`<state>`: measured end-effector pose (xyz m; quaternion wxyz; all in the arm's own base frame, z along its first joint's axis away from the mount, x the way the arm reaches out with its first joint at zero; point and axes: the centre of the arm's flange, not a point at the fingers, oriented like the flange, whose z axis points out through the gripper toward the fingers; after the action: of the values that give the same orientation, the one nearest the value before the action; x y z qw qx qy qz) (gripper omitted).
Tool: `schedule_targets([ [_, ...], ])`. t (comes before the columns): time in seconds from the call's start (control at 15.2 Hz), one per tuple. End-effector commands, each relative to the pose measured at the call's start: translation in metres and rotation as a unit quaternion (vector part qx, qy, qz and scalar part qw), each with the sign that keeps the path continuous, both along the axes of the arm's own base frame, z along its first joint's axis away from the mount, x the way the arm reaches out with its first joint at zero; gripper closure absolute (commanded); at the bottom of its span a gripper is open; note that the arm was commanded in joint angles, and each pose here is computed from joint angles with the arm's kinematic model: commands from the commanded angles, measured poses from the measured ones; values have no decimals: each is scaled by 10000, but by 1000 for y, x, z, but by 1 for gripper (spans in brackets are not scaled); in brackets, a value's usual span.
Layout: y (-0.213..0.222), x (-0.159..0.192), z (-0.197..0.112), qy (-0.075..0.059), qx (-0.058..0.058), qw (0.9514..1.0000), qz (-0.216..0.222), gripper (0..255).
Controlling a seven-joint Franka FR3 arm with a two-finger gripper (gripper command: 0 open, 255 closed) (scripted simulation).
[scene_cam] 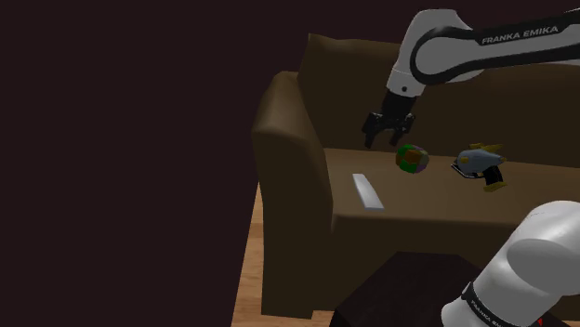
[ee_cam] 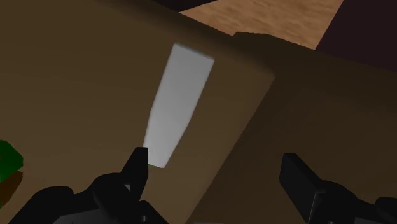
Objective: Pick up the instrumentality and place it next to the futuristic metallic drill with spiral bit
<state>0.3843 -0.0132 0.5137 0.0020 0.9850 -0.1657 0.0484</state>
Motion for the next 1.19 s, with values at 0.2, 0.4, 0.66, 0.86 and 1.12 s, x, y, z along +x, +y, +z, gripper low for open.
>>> schedule_targets([
  [0.2,-18,23,-58,167,2,9981,-593,0],
  [0.4,-31,34,-94,271,3,9952,-943,0],
  [0.66,-50,46,-143,408,4,9892,-1408,0],
  [0.86,-59,51,-172,474,5,9855,-1630,0],
  [1.12,-60,50,-193,474,5,9855,-1630,0],
])
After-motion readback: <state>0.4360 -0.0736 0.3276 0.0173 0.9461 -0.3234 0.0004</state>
